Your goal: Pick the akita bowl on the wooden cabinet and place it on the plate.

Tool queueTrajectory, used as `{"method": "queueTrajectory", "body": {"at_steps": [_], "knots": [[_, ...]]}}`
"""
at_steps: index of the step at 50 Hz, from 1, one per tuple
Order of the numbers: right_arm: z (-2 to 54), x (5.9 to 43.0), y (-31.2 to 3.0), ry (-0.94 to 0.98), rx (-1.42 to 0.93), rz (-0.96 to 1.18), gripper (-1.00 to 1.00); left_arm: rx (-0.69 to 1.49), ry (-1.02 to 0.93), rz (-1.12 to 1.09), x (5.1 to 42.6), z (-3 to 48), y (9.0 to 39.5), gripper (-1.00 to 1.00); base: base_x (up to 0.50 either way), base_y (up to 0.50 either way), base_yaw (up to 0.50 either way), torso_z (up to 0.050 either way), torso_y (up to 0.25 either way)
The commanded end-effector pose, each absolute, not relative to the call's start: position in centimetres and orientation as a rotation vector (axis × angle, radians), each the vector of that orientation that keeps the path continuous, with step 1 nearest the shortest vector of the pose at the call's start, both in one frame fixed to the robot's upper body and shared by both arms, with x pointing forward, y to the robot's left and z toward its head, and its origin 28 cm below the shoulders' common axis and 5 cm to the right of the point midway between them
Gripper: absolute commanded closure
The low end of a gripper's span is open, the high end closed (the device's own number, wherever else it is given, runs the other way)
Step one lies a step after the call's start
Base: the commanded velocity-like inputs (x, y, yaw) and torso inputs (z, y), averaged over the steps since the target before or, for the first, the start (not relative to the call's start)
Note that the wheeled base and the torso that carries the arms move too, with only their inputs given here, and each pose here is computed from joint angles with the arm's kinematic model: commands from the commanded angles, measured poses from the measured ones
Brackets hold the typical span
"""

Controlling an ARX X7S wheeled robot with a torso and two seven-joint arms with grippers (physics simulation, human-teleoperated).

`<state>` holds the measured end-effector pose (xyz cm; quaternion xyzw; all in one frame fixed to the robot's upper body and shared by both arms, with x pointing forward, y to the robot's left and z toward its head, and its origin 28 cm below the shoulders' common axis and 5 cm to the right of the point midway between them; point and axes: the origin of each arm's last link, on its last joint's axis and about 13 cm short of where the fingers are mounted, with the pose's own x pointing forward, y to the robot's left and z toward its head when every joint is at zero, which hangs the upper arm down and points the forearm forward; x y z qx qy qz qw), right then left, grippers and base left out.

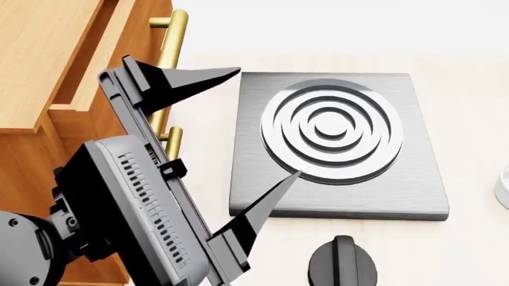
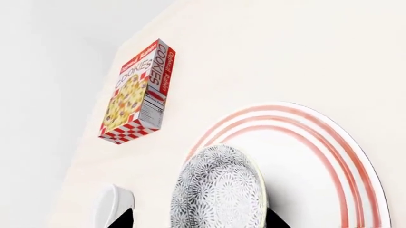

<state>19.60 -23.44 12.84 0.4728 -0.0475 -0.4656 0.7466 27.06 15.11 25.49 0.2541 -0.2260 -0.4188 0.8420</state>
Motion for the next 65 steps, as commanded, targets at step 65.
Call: {"method": "queueTrajectory", "body": {"at_steps": [65], "knots": [[29.4, 10.1, -16.5, -0.714, 0.761, -0.541, -1.0, 0.526, -0.497, -0.866, 26.5, 25.9, 15.7, -1.0, 0.0, 0.0, 0.0, 0.0, 0.0]]}}
